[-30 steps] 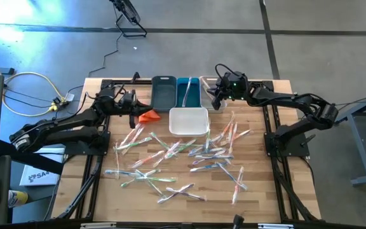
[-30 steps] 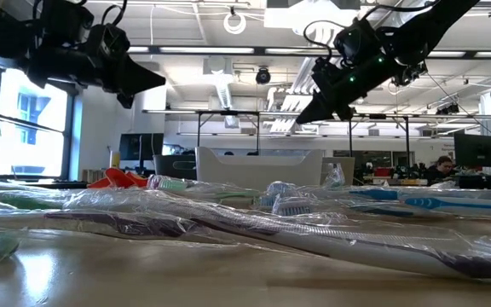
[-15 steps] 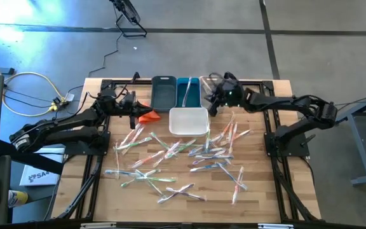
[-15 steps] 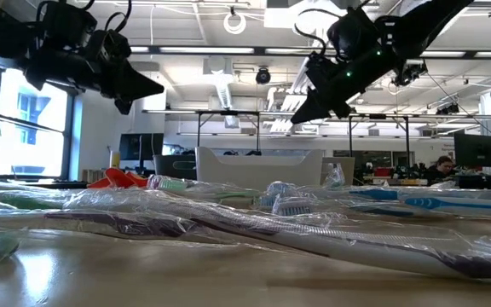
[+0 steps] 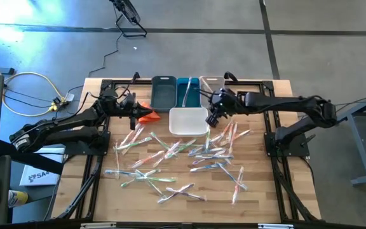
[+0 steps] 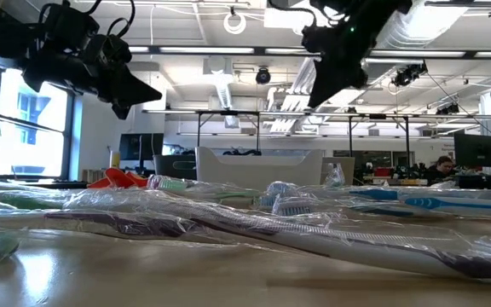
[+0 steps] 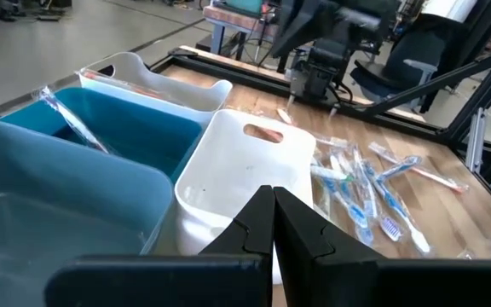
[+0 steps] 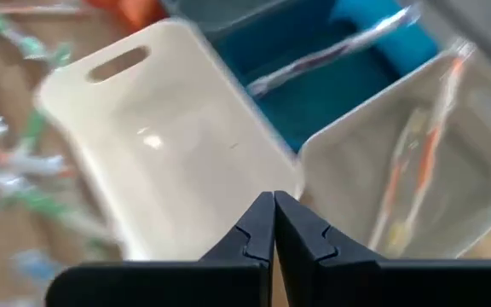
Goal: Pick & Place Toothbrushes
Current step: Put the blue toothbrush into the white bin
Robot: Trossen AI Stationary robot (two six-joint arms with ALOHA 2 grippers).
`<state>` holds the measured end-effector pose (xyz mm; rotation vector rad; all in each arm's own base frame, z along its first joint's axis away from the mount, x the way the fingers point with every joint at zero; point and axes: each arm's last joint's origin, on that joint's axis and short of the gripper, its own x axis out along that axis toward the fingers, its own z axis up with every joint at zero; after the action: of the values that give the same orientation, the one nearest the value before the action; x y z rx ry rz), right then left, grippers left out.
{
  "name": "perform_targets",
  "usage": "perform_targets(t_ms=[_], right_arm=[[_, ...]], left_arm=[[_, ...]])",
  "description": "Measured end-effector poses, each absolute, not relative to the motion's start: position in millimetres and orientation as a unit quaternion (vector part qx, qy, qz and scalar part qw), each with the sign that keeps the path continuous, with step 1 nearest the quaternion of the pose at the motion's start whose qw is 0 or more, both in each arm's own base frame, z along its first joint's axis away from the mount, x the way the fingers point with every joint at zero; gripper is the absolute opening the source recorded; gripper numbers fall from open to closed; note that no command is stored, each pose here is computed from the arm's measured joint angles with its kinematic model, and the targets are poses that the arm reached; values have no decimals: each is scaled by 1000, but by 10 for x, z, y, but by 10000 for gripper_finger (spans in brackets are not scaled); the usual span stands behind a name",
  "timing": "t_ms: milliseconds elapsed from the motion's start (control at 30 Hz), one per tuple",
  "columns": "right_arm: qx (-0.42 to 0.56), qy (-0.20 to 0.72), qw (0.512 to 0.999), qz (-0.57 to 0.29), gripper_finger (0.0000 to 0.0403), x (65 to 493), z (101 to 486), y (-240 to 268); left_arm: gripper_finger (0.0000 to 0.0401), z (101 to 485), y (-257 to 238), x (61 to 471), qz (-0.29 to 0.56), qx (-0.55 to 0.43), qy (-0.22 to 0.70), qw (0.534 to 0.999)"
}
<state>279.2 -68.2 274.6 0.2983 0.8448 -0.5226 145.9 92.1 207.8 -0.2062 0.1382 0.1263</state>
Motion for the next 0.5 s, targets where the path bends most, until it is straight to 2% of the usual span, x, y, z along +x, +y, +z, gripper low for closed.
perform_targets(t_ms=[333, 500], right_arm=[[189, 483, 840, -159, 3, 2738, 2692, -300], [199, 521, 817, -144, 3, 2682, 2656, -132]], left_arm=[[0, 2067, 919, 1458, 62, -93, 75, 991], [0, 2066, 919, 1458, 62, -92, 75, 991]])
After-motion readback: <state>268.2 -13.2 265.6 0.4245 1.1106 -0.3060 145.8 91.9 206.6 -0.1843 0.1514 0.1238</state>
